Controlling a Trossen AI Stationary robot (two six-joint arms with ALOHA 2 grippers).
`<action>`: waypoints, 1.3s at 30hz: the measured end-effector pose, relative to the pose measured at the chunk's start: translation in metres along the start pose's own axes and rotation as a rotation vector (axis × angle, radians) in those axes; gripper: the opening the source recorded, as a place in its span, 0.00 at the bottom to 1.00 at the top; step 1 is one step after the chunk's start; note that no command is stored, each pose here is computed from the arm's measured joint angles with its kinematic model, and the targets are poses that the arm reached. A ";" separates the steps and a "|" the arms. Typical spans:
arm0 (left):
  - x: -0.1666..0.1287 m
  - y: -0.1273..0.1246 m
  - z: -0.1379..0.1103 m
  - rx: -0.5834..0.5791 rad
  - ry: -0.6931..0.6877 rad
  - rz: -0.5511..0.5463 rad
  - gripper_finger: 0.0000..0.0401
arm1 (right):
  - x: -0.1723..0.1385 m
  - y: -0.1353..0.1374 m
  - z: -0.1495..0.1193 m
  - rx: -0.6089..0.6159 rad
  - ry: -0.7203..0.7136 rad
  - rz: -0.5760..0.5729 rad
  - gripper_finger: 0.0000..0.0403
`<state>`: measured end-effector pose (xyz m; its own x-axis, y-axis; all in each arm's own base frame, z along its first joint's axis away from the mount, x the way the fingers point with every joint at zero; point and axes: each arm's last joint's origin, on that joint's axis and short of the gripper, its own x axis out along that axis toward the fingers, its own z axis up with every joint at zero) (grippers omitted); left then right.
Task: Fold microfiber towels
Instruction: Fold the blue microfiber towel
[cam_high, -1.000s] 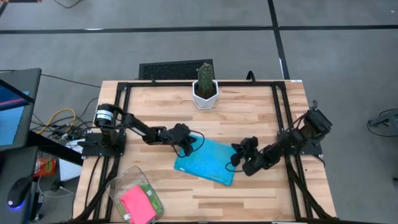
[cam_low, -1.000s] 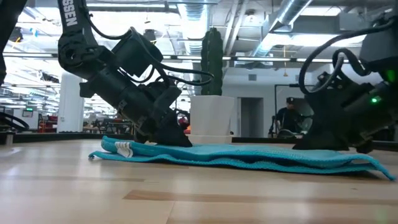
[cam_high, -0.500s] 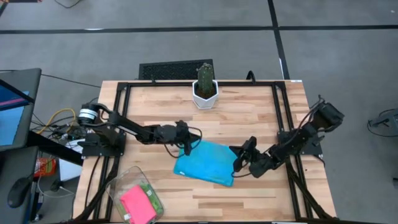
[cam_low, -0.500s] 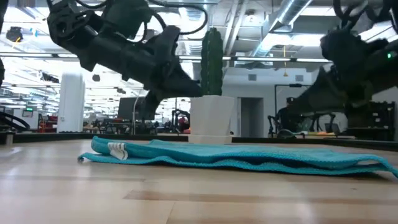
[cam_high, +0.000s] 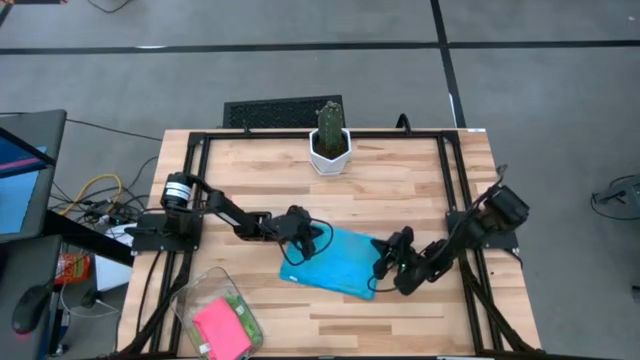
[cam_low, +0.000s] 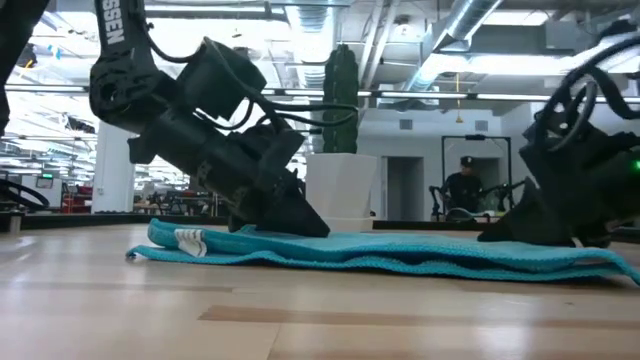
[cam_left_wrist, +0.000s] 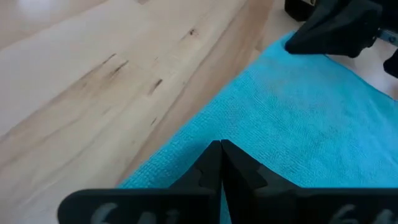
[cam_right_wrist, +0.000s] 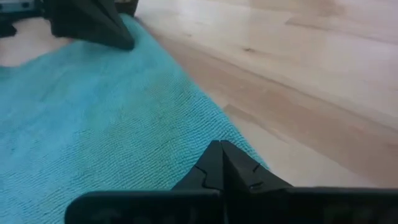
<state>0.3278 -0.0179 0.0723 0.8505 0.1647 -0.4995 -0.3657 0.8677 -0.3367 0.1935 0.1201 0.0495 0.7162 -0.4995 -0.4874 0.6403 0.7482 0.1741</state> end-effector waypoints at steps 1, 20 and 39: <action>-0.001 -0.001 0.001 -0.002 0.000 -0.007 0.00 | -0.002 0.003 0.004 0.012 0.014 0.020 0.04; -0.003 -0.038 0.055 -0.039 -0.097 -0.212 0.00 | -0.025 -0.013 0.072 -0.059 0.320 0.115 0.40; 0.064 -0.048 0.037 -0.004 0.085 -0.185 0.00 | -0.023 -0.017 0.052 -0.118 0.468 0.076 0.22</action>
<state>0.4138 -0.0318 0.0863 0.8684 -0.0374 -0.4945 -0.2081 0.8777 -0.4317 0.1810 0.0961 0.1022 0.5404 -0.2114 -0.8144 0.5355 0.8330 0.1391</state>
